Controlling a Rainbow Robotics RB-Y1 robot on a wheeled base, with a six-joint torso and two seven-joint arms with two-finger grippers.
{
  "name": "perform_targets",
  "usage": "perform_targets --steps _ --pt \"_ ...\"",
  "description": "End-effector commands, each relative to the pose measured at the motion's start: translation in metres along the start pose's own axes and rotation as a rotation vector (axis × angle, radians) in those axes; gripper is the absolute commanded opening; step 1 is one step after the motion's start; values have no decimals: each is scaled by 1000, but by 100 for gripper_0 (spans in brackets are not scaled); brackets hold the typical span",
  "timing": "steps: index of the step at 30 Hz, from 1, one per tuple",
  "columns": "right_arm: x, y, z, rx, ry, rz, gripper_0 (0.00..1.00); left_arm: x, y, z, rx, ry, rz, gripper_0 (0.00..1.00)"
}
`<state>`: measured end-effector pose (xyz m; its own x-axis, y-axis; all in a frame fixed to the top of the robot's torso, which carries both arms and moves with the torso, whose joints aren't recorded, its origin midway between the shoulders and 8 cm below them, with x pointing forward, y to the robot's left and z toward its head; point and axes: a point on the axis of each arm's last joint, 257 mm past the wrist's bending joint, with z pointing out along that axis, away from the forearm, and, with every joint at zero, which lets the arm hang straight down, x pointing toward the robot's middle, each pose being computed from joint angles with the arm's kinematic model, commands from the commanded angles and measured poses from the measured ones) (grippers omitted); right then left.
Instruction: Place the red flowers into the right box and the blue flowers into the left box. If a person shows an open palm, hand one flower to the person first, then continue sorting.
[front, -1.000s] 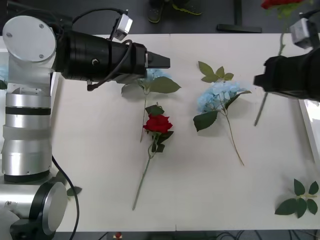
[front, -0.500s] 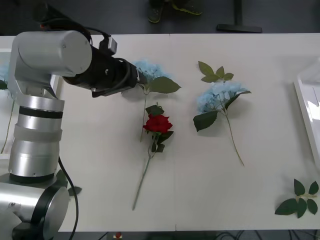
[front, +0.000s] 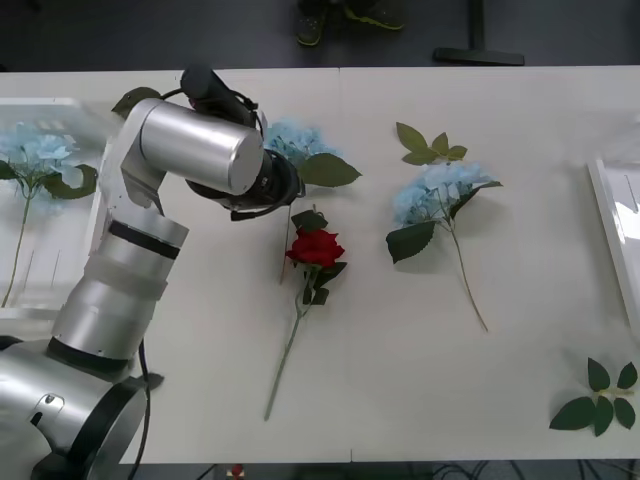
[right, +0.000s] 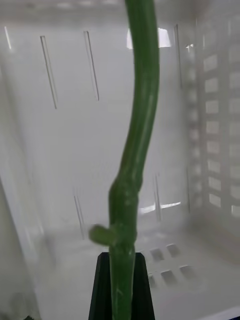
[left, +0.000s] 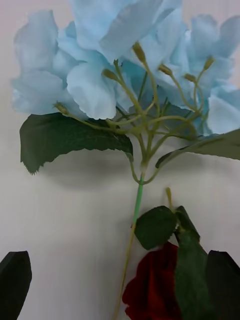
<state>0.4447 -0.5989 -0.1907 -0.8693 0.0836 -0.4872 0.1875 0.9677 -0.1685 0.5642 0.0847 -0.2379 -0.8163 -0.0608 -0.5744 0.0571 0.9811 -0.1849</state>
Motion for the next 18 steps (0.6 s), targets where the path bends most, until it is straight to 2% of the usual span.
perform_targets --steps 1,8,18 --pt "-3 -18 14 62 -20 -61 0 -27 -12 -2 -14 -66 22 100" --pt "8 -33 57 149 -57 -57 0 -24 0 13 -116 -80 96 100" --pt "22 -39 85 221 -60 -95 0 -7 -2 32 -158 -59 135 100"
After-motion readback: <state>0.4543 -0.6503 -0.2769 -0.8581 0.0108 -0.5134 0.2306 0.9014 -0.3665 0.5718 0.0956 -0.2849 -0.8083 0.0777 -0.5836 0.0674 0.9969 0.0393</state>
